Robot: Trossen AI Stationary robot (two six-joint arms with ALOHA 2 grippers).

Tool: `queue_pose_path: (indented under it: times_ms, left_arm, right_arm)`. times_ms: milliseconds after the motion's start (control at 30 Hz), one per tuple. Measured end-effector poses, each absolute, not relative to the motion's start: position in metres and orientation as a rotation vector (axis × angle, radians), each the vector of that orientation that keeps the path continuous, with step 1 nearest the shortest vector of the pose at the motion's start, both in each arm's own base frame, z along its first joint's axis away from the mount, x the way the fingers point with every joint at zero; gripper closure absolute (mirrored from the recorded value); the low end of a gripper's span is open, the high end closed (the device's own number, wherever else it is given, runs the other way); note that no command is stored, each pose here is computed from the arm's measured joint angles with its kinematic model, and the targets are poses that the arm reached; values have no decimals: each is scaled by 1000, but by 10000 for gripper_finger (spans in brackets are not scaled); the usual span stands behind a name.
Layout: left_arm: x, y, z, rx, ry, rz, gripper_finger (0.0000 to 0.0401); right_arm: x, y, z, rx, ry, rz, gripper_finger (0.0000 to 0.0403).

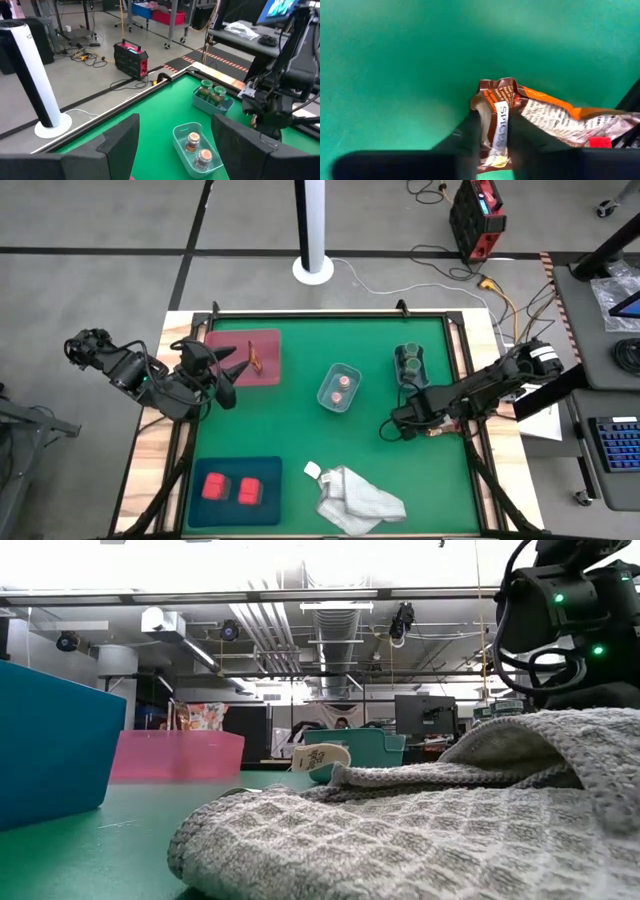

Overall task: Sort spices by type
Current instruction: Put the orange seasoning pack into the red bin

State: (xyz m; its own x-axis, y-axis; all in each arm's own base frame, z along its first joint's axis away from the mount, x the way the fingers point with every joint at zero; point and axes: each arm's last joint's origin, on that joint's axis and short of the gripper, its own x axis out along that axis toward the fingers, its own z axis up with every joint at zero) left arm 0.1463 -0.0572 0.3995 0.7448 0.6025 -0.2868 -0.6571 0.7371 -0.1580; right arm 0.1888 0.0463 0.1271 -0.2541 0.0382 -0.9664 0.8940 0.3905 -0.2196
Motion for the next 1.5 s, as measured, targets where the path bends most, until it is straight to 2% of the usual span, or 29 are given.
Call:
queue_pose_path:
  times_ms: [67, 200, 333, 500, 633, 733, 833, 967, 1033, 1300, 1500]
  left_arm:
    - [147, -58, 401, -270, 212, 695, 170]
    - [149, -59, 403, -303, 185, 688, 170]
    - [152, -61, 408, -355, 142, 672, 170]
    - [158, -64, 411, -399, 103, 661, 170]
    - [169, -71, 413, -437, 66, 647, 170]
    - [182, -80, 417, -433, 56, 571, 170]
    - [198, -92, 427, -426, 28, 386, 170]
    - [219, -108, 448, -356, -138, 85, 170]
    - [225, -109, 456, -326, -239, 24, 170]
    - [246, -107, 449, -351, -256, 18, 170]
    - [255, -109, 443, -375, -234, 29, 170]
  right_arm:
    - [191, 47, 134, 843, 1604, -1000, 370]
    - [197, 48, 162, 847, 1539, -931, 371]
    - [212, 54, 218, 936, 1342, -703, 371]
    - [234, 59, 314, 812, 775, -198, 372]
    - [247, 55, 378, 506, 194, 102, 372]
    - [248, 50, 409, 332, -159, 254, 372]
    - [254, 49, 422, 250, -354, 408, 372]
    - [270, 55, 418, 166, -474, 641, 373]
    - [281, 60, 417, 94, -479, 735, 373]
    - [314, 63, 419, -58, -488, 869, 373]
    - [326, 57, 419, -34, -452, 912, 373]
